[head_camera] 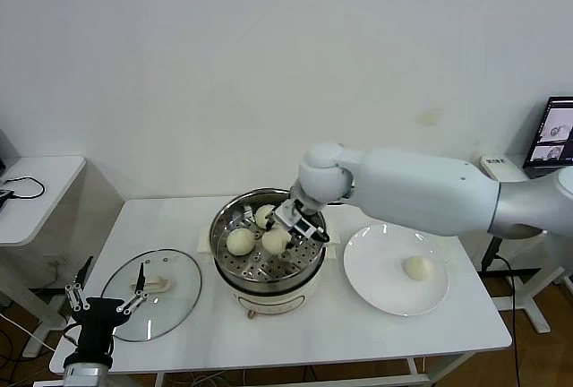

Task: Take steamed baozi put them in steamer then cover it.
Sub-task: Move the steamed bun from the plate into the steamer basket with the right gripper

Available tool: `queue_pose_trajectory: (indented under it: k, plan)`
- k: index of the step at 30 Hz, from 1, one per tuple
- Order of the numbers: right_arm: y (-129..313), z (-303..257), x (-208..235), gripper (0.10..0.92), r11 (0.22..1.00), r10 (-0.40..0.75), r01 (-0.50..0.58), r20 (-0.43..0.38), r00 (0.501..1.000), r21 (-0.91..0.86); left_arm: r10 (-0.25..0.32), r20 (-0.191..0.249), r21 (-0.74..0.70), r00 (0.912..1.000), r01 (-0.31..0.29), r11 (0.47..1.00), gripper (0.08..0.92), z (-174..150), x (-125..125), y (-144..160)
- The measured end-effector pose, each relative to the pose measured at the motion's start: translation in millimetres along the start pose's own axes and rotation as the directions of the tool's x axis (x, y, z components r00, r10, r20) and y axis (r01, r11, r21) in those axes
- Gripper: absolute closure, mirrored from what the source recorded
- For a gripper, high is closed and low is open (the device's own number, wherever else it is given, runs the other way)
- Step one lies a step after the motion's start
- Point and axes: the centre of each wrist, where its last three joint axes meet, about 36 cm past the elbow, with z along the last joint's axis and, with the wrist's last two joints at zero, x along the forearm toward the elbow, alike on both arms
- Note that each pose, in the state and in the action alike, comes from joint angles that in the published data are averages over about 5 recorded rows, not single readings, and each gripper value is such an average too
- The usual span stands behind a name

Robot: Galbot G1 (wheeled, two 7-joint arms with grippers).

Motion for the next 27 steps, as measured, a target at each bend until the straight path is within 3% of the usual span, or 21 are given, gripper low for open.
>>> queue_pose_trajectory:
  k: [11, 21, 27]
  plan:
    - [-3.0, -17.0, -15.6, 0.445, 0.981, -0.062, 0.050, 0.057, 0.996, 0.189, -0.003, -0.004, 0.004, 1.0000, 0.003, 1.000, 0.177, 2.6, -1.9, -1.4]
    - [-2.2, -15.6, -16.9, 0.441, 0.958, -0.125, 0.106, 0.053, 0.991, 0.267, -0.003, -0.005, 0.005, 1.0000, 0.003, 1.000, 0.177, 3.8, -2.5, -1.9]
    - [-1.0, -15.0, -15.8, 0.338, 0.952, -0.134, 0.112, 0.058, 0.989, 0.285, -0.002, -0.005, 0.007, 1.0000, 0.002, 1.000, 0.177, 3.9, -2.9, -2.5]
